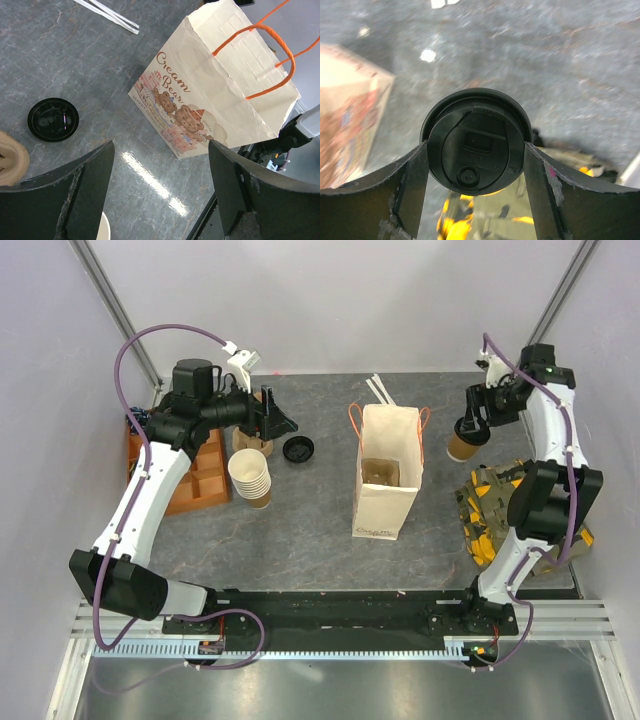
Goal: Pack the takeout coffee
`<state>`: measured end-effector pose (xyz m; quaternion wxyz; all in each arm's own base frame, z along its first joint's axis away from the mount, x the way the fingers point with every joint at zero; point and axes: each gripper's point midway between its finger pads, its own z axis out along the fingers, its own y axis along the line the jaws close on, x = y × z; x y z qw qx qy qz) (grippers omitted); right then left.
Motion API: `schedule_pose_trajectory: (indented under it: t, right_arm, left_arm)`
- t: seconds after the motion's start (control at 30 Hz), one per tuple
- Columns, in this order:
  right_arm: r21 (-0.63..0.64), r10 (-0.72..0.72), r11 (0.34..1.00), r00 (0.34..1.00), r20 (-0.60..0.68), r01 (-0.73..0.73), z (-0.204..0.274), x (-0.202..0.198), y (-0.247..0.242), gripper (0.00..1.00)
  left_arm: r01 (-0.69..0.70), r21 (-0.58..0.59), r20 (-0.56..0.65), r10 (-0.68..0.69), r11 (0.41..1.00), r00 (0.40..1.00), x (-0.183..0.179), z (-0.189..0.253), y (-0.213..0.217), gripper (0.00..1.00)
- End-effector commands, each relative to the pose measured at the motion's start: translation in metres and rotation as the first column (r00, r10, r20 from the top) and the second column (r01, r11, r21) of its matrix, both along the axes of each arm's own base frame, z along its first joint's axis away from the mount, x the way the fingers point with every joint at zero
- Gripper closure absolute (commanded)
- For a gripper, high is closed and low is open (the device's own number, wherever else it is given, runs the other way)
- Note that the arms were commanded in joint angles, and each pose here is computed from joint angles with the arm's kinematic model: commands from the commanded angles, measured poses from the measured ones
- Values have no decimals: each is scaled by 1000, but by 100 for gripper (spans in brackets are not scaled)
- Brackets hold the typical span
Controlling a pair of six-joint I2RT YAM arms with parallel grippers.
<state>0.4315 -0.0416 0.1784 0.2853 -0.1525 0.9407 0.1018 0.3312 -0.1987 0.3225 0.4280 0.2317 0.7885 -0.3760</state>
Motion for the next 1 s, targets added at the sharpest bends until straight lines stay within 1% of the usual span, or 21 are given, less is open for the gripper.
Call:
schedule_pose_trajectory:
  t: [0.0, 0.17, 0.33, 0.43, 0.53, 0.63, 0.73, 0.77, 0.87, 0.9, 0.93, 0.97]
  right_arm:
    - [167, 119, 979, 993, 11, -119, 40, -35, 24, 43]
    - [253, 132, 958, 991, 38, -137, 65, -51, 30, 46]
    - [292, 112, 947, 990, 82, -131, 95, -58, 30, 47]
    - [281, 87, 952, 987, 132, -122, 121, -59, 28, 47]
    - [250, 43, 963, 975, 216, -98, 155, -61, 25, 47]
    - [210, 9, 974, 942, 335, -84, 196, -63, 25, 48]
    - [224, -25, 971, 901, 433, -81, 240, -68, 31, 48]
    - [231, -31, 969, 878, 478, -91, 260, -73, 36, 48]
    - [250, -2, 954, 831, 556, -164, 293, -84, 57, 48]
    - [275, -4, 944, 826, 564, -183, 300, -89, 65, 48]
    - [264, 24, 936, 792, 610, -232, 315, -95, 81, 48]
    - [272, 36, 927, 785, 618, -257, 319, -98, 90, 48]
  left_arm:
    - [15, -48, 20, -14, 999, 1000, -3, 14, -3, 18]
    - [19, -66, 17, -18, 998, 1000, -2, 13, -5, 18]
    - [23, -73, 19, -21, 997, 1000, -2, 14, -6, 18]
    - [19, -73, 21, -18, 997, 1000, -2, 14, -6, 18]
    - [12, -78, 29, -10, 997, 1000, -3, 16, -5, 18]
    - [5, -80, 30, -3, 997, 1000, -3, 15, -5, 18]
    - [-9, -85, 27, 11, 996, 1000, -2, 16, -3, 18]
    - [-16, -86, 22, 18, 996, 1000, -1, 15, -2, 18]
    - [-56, -103, -4, 56, 993, 998, 1, 17, 4, 18]
    - [-73, -109, -11, 73, 991, 997, 3, 18, 8, 18]
    - [-86, -121, -21, 84, 989, 996, 3, 20, 9, 18]
    - [-94, -124, -24, 91, 988, 996, 3, 21, 11, 18]
